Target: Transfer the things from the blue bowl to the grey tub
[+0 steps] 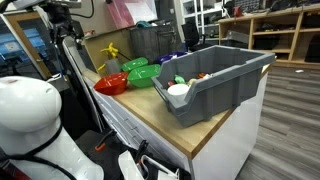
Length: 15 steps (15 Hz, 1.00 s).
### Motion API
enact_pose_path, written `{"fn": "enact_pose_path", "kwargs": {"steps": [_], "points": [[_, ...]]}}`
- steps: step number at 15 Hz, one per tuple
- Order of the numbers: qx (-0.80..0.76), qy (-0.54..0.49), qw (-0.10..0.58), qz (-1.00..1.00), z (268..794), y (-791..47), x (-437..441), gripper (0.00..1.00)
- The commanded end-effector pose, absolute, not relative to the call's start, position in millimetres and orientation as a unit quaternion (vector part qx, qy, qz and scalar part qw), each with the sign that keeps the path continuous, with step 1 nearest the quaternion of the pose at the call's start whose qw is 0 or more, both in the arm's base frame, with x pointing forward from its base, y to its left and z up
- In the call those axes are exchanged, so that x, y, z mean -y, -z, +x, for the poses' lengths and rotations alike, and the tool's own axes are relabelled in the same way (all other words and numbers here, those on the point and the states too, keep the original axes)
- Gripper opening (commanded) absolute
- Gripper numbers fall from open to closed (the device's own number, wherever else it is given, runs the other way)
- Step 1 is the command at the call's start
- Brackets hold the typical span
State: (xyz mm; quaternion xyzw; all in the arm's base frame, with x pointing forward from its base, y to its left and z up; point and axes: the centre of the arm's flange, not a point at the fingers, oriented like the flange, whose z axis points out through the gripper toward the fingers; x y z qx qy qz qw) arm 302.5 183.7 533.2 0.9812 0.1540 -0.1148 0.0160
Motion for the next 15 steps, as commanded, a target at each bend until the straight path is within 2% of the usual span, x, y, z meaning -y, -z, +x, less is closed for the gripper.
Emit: {"fn": "enact_pose_path", "kwargs": {"steps": [1, 12, 13, 15], "points": [[-0.154, 0.115, 0.016, 0.981, 302.5, -533.2, -183.7, 1.00], [-0.078, 0.089, 0.038, 0.992, 301.6, -533.9, -185.3, 1.00], [-0.068, 0.087, 0.038, 0.993, 366.5, -496.2, -166.5, 1.00], [-0.055, 0.048, 0.047, 0.996, 392.6, -485.7, -160.4, 1.00]]}}
